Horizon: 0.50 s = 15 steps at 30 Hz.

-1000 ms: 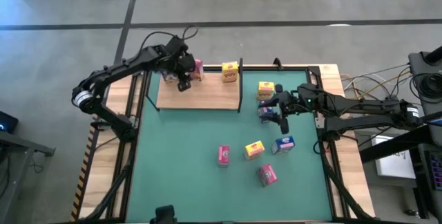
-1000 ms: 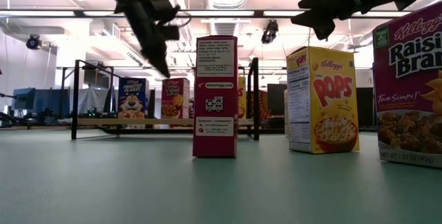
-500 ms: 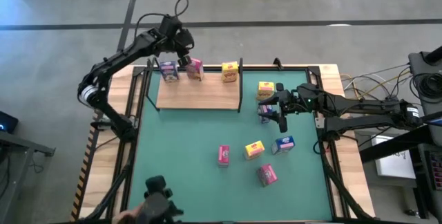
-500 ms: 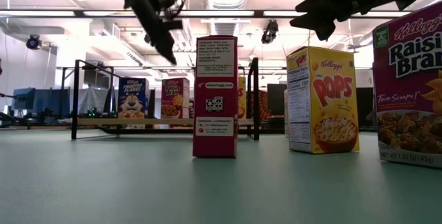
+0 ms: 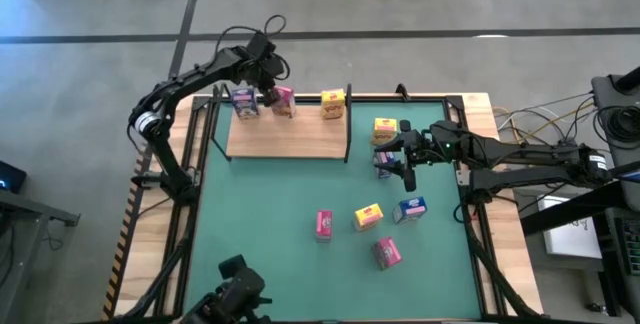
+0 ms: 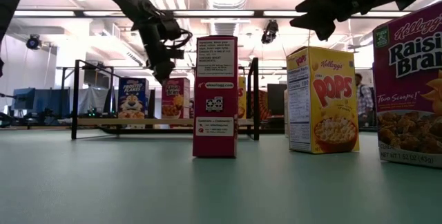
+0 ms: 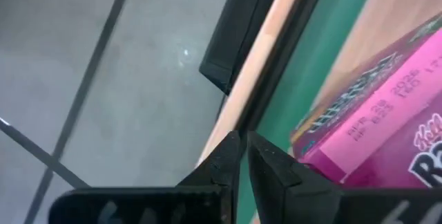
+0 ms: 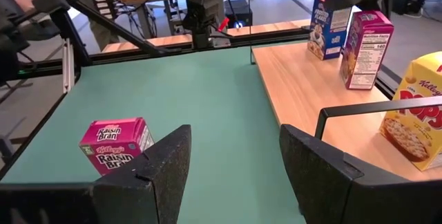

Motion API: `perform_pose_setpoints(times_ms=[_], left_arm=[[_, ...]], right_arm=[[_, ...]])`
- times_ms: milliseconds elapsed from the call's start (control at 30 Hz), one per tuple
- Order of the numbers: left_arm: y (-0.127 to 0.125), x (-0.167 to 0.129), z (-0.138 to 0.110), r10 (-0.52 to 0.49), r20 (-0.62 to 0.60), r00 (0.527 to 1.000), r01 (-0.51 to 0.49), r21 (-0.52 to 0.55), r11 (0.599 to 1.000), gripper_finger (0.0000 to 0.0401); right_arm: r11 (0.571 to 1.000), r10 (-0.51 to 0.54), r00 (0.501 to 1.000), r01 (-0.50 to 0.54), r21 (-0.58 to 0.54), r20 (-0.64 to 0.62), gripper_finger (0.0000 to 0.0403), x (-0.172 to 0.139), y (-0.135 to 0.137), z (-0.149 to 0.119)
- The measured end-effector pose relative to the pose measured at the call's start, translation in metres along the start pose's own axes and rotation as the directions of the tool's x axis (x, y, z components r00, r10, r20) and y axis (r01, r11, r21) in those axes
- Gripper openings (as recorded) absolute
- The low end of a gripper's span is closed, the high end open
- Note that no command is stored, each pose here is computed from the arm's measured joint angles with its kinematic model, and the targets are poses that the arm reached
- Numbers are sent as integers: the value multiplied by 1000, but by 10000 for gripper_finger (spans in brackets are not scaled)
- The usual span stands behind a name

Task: Stack cereal on shelf
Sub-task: Adjust the pink cereal box on the shelf

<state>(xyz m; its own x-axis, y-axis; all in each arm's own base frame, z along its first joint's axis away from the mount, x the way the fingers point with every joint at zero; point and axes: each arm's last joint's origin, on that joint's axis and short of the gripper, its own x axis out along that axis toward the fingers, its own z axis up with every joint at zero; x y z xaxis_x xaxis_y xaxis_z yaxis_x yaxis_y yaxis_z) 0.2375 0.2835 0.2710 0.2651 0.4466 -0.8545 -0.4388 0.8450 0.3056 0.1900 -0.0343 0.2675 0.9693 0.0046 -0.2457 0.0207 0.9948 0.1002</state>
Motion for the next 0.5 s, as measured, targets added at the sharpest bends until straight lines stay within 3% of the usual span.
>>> perform_pose_setpoints(times_ms=[500], left_arm=[[-11, -15, -4, -39, -46, 998, 31, -153, 988, 9]], right_arm=[[1000, 0, 1000, 0, -7, 0, 209, 0, 0, 0]])
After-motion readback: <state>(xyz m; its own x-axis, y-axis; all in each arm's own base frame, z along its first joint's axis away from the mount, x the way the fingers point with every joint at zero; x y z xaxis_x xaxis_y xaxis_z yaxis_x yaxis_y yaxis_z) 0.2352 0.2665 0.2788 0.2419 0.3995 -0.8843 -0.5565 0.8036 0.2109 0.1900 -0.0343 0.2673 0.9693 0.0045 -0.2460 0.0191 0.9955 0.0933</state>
